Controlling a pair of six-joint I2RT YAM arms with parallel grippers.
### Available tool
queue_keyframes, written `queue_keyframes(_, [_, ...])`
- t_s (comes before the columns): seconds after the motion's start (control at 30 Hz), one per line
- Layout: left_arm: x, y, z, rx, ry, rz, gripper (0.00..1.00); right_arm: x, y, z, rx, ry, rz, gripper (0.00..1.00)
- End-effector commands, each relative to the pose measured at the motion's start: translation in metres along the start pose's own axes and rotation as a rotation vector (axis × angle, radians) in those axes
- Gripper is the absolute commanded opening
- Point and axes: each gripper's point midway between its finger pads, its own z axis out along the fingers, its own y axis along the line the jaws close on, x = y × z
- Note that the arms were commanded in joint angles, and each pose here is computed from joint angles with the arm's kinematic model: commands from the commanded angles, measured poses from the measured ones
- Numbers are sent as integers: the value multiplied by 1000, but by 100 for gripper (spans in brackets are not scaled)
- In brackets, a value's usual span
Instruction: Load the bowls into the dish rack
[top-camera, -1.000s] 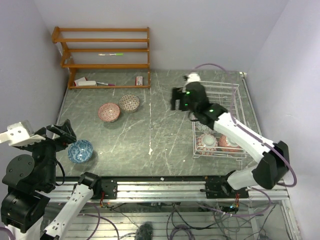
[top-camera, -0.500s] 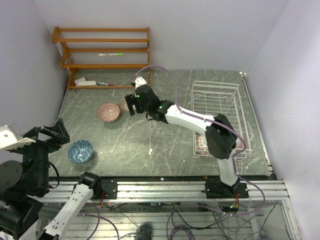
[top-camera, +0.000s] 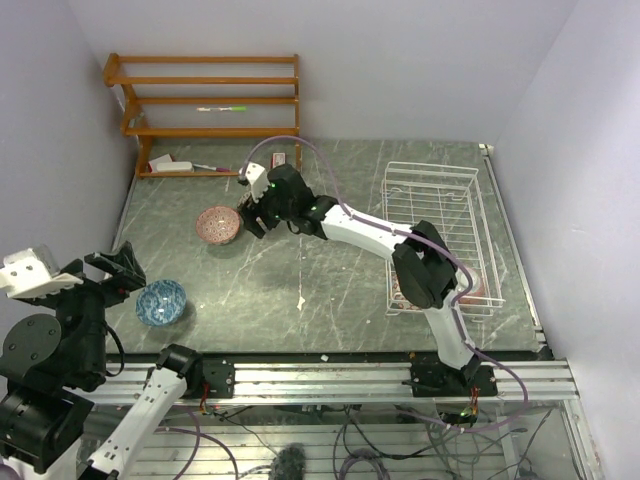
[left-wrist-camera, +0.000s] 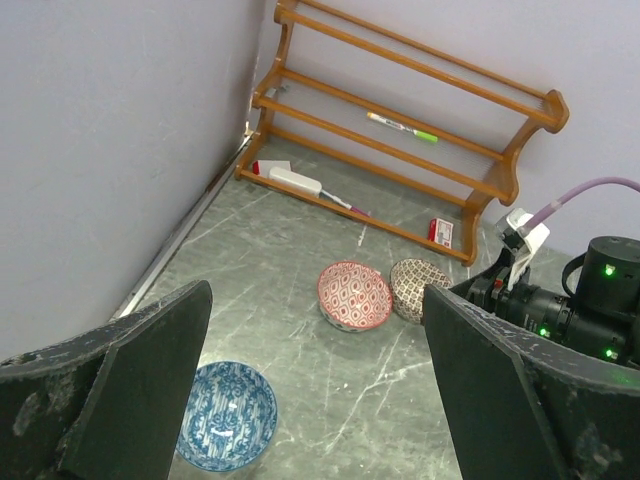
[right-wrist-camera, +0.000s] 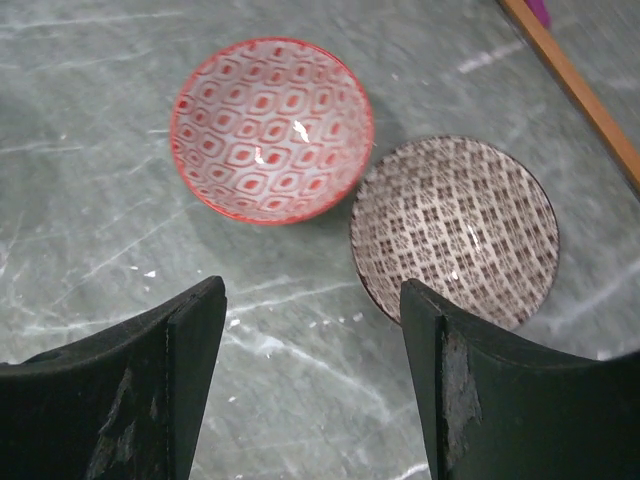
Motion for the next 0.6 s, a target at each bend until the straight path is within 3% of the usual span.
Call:
queue_keyframes(0.0, [1, 6, -1, -15, -11, 2, 98, -1, 22, 13, -166, -1, -137, 70])
queue_keyframes(0.2, [1, 10, -3, -29, -13, 10, 98, 25, 9, 38, -120, 75, -151, 64])
queue_keyframes(0.57, [5, 11, 1, -43, -8, 24, 98, 48, -2, 42, -64, 114, -172, 51])
